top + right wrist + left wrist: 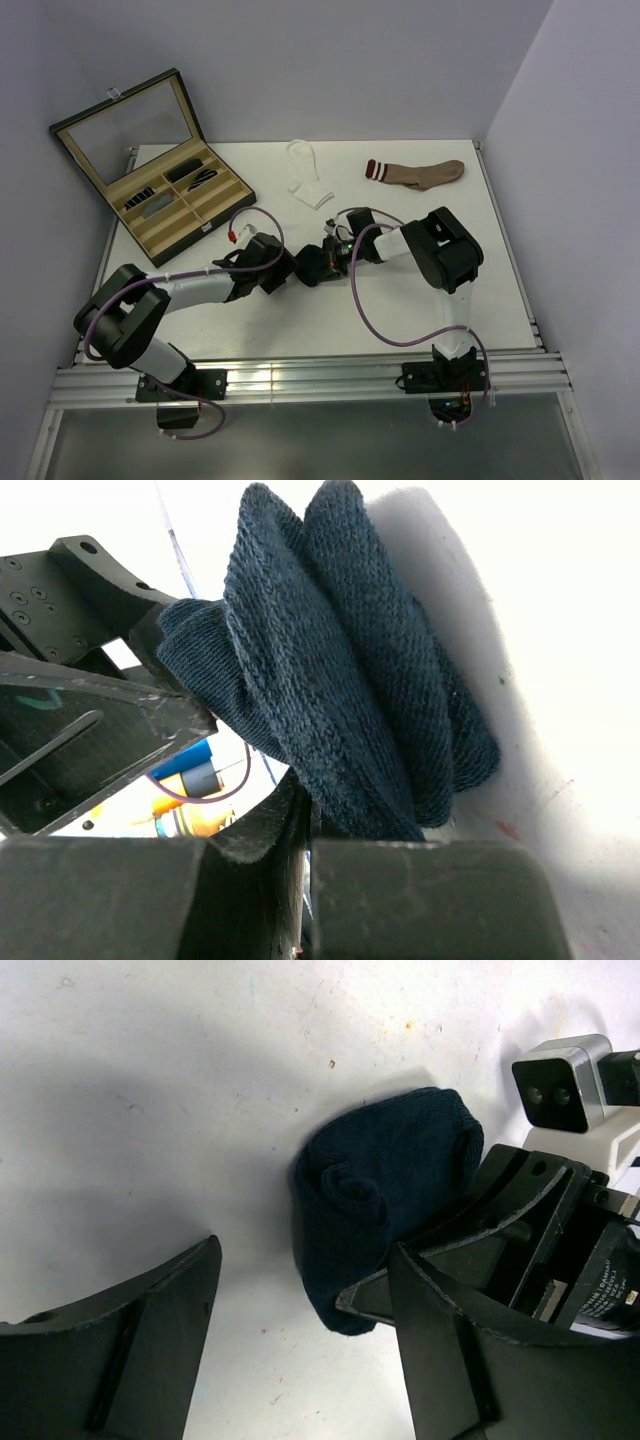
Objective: Roll the socks
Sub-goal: Roll the sock at the center of the board.
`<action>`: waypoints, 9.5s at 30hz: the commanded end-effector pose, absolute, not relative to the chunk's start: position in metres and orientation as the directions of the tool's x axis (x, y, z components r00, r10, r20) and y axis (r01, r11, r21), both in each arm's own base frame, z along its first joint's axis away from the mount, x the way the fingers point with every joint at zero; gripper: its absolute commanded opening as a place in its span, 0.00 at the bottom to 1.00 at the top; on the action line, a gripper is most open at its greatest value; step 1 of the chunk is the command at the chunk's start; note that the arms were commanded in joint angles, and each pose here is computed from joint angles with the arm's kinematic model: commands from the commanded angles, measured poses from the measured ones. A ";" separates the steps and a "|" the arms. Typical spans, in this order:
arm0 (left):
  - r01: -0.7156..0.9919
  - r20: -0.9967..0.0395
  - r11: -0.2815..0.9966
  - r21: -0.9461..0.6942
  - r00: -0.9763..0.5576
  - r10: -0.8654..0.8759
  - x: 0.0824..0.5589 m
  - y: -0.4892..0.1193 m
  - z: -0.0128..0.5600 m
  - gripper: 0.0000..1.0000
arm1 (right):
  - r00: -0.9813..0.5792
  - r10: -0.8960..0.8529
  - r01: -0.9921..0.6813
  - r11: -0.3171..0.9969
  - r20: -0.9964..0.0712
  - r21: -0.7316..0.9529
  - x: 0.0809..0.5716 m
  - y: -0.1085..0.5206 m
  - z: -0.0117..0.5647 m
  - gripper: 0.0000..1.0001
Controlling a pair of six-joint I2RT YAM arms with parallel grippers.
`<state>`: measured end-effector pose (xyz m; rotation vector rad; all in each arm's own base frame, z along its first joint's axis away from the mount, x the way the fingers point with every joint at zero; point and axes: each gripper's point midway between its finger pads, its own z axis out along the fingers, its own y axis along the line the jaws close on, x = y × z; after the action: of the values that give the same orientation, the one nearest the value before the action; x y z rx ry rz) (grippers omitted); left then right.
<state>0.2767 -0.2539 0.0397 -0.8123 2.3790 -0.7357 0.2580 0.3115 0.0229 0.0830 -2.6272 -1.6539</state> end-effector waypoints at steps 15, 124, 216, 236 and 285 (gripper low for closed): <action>-0.468 -0.268 0.735 -0.491 -0.721 -0.639 0.270 -0.250 0.001 0.40 | -0.999 -0.043 -0.021 0.436 -0.003 0.900 0.260 0.308 0.012 0.00; -0.296 -0.225 0.876 -0.380 -0.890 -0.398 0.283 -0.277 0.004 0.01 | -0.353 -0.457 -0.607 0.776 -0.816 -0.172 0.261 0.324 0.032 0.40; -0.312 -0.324 0.868 -0.387 -0.835 -0.445 0.303 -0.278 0.015 0.00 | -0.763 0.010 -0.358 0.825 -0.646 0.436 0.293 0.227 0.057 0.49; -0.274 -0.320 0.895 -0.352 -0.863 -0.390 0.306 -0.282 0.018 0.01 | -0.417 -0.318 -0.617 0.787 -0.852 0.008 0.262 0.318 0.071 0.52; -0.359 -0.285 0.679 -0.641 -0.710 -0.644 0.307 -0.259 0.067 0.80 | -0.957 -0.043 -0.280 0.399 -0.287 0.873 0.242 0.289 0.025 0.00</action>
<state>0.2949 -0.2495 0.0436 -0.7819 2.4927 -0.6526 0.2580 0.2882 0.0200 0.4440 -3.0218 -1.6783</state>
